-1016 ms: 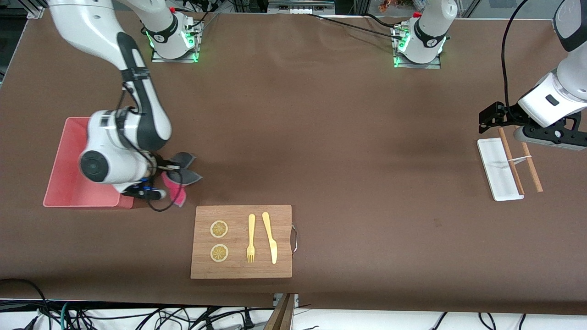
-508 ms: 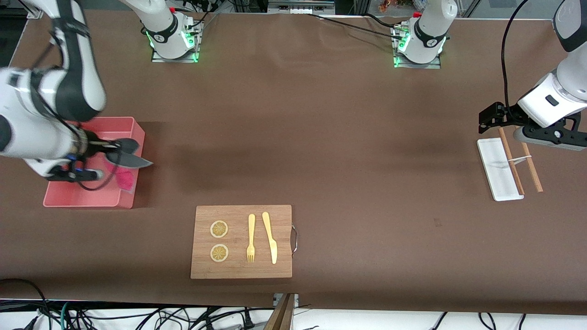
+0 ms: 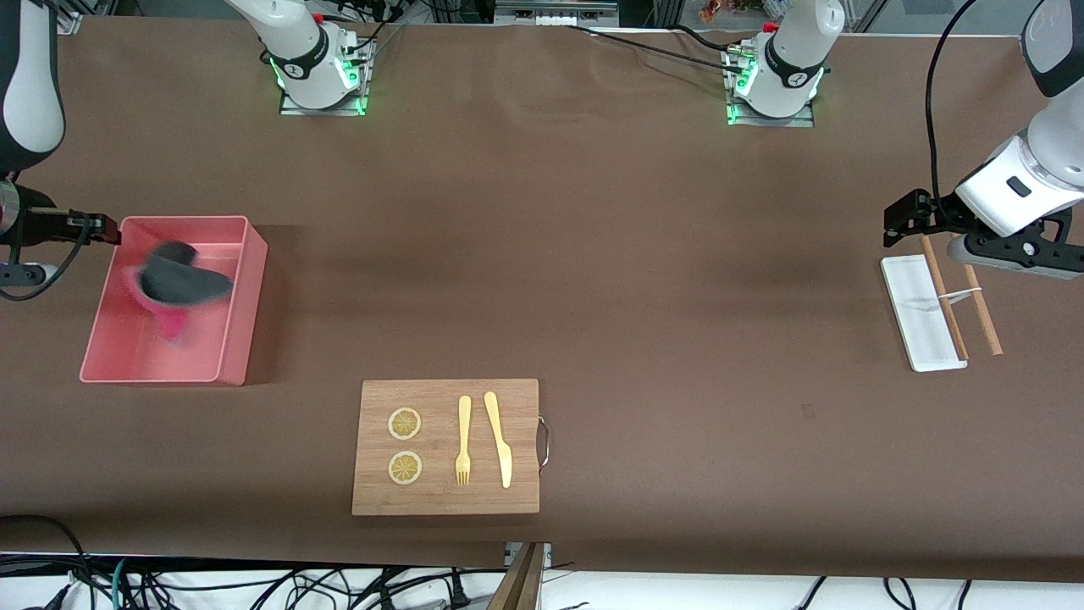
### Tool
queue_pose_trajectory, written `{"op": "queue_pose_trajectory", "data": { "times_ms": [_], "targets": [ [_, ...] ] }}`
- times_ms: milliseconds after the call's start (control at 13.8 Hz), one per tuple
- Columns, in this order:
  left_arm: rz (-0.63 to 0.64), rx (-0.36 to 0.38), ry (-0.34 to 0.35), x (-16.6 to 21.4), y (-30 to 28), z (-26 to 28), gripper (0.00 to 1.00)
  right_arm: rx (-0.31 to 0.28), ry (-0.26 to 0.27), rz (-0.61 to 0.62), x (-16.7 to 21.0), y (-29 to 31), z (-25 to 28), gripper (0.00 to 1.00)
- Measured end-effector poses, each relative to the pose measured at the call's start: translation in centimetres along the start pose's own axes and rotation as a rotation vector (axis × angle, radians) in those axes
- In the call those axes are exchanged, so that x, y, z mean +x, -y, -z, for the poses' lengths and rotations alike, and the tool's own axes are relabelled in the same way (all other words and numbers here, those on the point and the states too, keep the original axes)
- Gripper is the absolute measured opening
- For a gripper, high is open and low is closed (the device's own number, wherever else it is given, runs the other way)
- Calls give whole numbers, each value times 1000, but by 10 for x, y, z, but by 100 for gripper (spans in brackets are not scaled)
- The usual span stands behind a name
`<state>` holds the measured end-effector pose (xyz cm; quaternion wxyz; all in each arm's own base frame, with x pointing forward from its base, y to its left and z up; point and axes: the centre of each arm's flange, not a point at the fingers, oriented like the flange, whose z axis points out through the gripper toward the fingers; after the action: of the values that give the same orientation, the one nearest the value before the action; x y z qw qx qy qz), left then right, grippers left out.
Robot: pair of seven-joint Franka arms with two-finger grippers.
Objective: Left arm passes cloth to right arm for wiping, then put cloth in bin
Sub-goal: 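Open the right gripper to drop the cloth into the bin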
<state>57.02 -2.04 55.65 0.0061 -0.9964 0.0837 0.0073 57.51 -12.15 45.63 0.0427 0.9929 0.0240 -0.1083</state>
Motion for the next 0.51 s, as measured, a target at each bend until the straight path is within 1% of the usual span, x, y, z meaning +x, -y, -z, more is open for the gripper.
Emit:
{"op": "queue_pose_trajectory", "data": {
  "times_ms": [73, 145, 290, 363, 508],
  "targets": [
    [0, 0, 0, 0, 0, 0, 100, -5, -10, 4, 6, 2, -5, 66],
    [0, 0, 0, 0, 0, 0, 100, -9, -24, 8, 10, 4, -6, 74],
    [0, 0, 0, 0, 0, 0, 100, 3, -61, 18, 14, 13, 4, 96],
    [0, 0, 0, 0, 0, 0, 100, 18, -90, 34, 14, 25, 17, 100],
    [0, 0, 0, 0, 0, 0, 100, 29, -156, 98, 10, 67, 56, 100]
  ]
}}
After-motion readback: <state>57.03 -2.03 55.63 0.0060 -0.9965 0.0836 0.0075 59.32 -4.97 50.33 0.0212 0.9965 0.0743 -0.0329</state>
